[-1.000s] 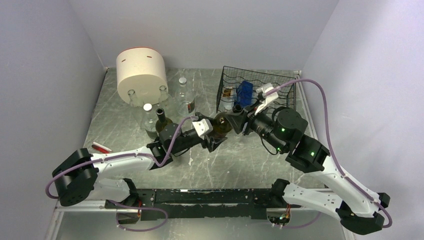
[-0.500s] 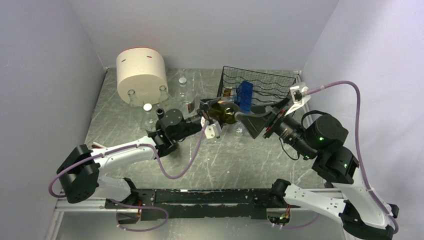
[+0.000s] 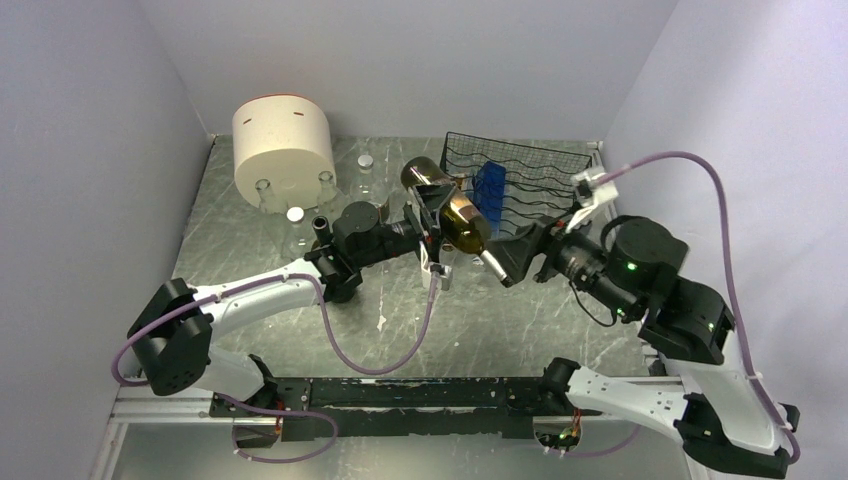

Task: Put the wine bottle on the wine rack

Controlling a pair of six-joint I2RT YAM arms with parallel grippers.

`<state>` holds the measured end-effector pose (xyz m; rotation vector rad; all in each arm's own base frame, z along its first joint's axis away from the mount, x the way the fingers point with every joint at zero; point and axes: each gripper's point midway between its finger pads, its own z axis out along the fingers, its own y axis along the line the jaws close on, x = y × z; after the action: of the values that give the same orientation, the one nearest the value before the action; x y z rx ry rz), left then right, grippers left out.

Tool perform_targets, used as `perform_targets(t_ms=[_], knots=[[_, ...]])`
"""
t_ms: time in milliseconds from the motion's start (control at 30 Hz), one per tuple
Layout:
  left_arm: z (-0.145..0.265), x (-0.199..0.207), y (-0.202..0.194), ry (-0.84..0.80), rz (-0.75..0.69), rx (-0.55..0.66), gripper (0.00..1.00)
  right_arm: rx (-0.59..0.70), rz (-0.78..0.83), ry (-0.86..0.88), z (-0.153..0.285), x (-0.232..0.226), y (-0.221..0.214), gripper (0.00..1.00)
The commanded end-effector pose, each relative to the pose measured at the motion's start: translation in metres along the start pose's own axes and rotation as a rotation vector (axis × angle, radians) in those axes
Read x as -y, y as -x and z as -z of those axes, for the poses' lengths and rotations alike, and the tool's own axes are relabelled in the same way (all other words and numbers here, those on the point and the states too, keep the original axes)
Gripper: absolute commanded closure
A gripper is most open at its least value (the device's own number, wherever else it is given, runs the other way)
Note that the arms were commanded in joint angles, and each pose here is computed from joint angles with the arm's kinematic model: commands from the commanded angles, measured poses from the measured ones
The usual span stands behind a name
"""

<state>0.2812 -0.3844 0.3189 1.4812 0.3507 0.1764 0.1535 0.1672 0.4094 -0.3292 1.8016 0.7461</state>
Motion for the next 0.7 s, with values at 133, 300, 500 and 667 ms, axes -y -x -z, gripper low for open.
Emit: perform_targets(t_ms=[133, 300, 500, 667], knots=[[0.011, -0.069, 0.024, 0.186, -0.308, 0.071, 0.93, -0.274, 0.105, -0.127, -0.009, 0.029, -0.065, 0.28], [0.011, -0.069, 0.027, 0.173, -0.302, 0.086, 0.93, -0.296, 0.1, -0.152, -0.022, 0.032, -0.078, 0.28], [0.013, -0.071, 0.03, 0.171, -0.285, 0.097, 0.93, -0.343, 0.099, -0.176, -0.041, 0.036, -0.101, 0.29], [0.012, -0.07, 0.03, 0.16, -0.279, 0.099, 0.93, -0.368, 0.094, -0.19, -0.057, 0.036, -0.11, 0.33]])
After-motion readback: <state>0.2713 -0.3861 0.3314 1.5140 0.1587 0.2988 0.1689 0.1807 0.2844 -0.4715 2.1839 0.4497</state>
